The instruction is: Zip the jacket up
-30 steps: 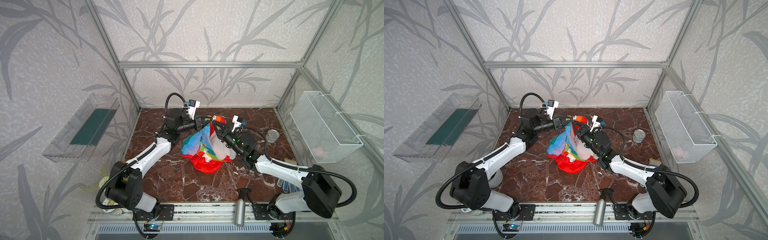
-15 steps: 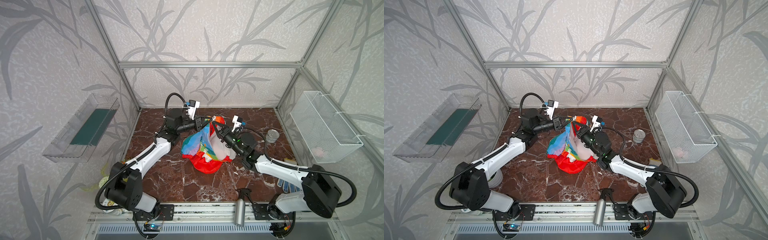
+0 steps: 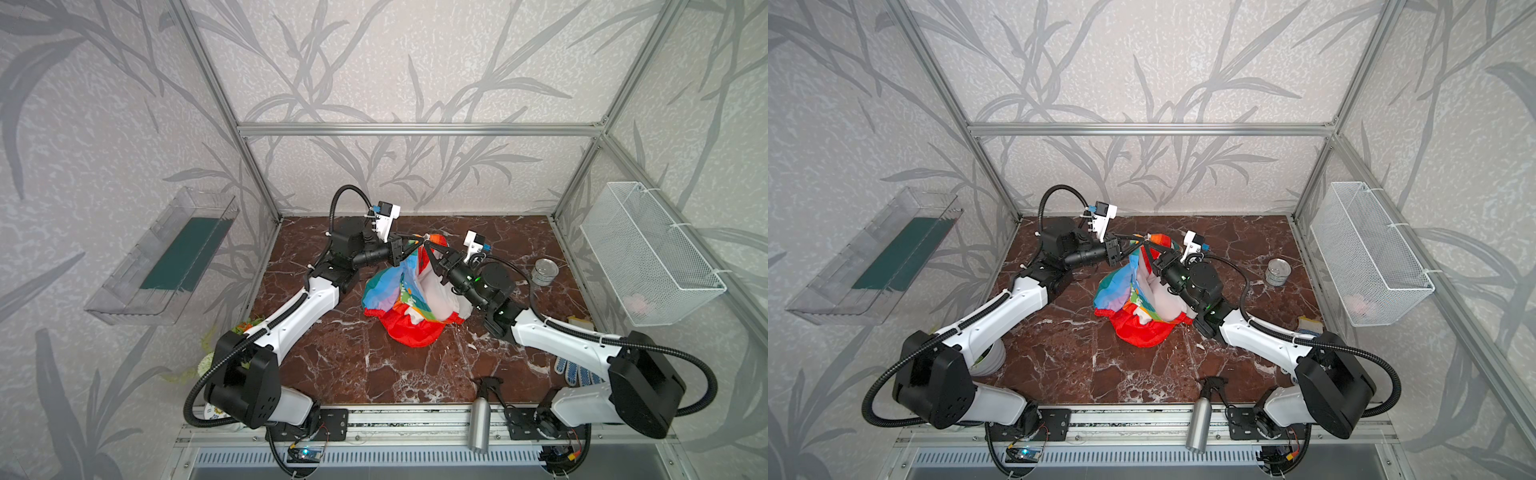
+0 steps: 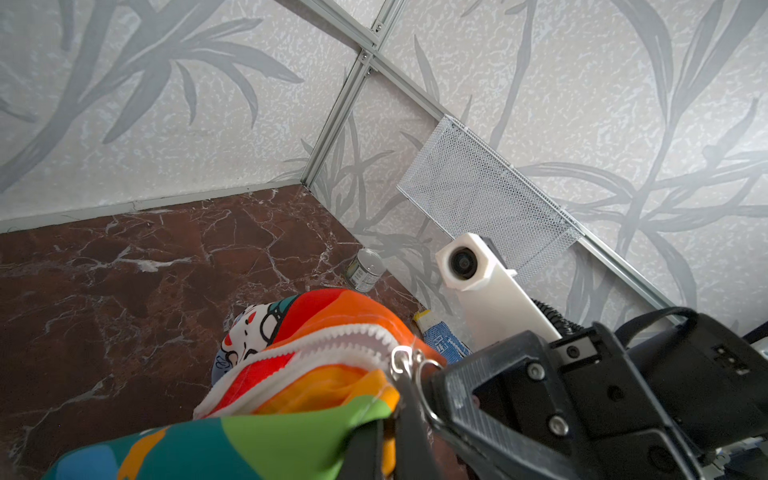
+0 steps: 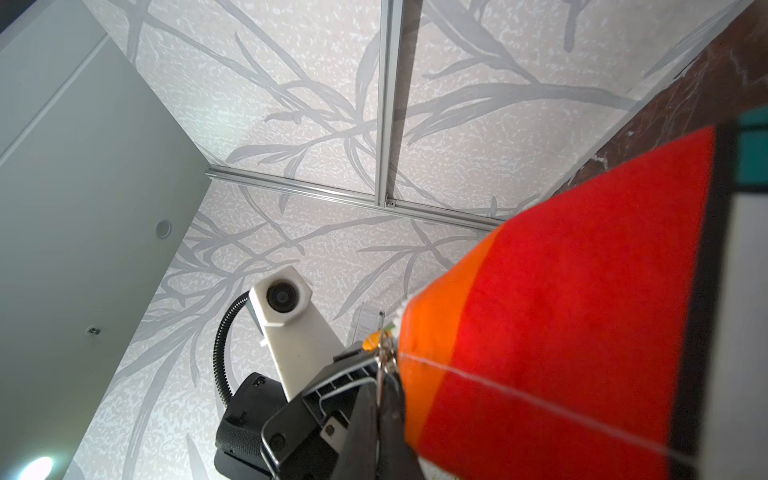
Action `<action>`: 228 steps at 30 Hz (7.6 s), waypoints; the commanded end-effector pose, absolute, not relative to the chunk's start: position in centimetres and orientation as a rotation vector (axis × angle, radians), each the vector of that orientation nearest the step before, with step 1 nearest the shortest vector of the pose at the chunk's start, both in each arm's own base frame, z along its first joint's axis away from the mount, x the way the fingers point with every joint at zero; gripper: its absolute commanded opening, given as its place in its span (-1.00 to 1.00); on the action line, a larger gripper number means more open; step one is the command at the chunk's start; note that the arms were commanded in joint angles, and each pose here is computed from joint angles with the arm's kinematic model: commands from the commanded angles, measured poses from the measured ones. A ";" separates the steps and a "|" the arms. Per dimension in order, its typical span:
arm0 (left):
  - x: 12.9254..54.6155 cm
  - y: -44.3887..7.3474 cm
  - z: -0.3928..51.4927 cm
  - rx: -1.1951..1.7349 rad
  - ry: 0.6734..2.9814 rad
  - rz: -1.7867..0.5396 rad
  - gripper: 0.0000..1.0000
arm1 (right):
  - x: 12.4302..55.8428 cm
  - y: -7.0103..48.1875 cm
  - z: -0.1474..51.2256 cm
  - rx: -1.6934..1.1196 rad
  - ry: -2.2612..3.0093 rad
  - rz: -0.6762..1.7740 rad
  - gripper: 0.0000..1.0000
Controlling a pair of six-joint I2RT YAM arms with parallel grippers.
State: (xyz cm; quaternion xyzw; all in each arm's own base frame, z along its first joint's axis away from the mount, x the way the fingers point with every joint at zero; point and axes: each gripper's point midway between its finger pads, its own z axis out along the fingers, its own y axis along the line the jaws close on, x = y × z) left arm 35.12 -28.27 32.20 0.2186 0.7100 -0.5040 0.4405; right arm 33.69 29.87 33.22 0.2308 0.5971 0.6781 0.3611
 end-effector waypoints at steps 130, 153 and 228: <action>29.3 -18.1 18.9 0.282 2.545 -0.972 -1.00 | 24.6 14.5 21.9 0.232 2.285 0.566 0.66; 23.4 -16.5 9.7 0.342 2.839 -0.928 -1.00 | 27.3 35.3 16.7 -0.451 2.370 1.113 0.11; 21.7 -15.7 2.8 0.153 3.106 -0.725 -1.00 | 25.0 41.5 2.4 -0.842 2.647 0.838 -0.17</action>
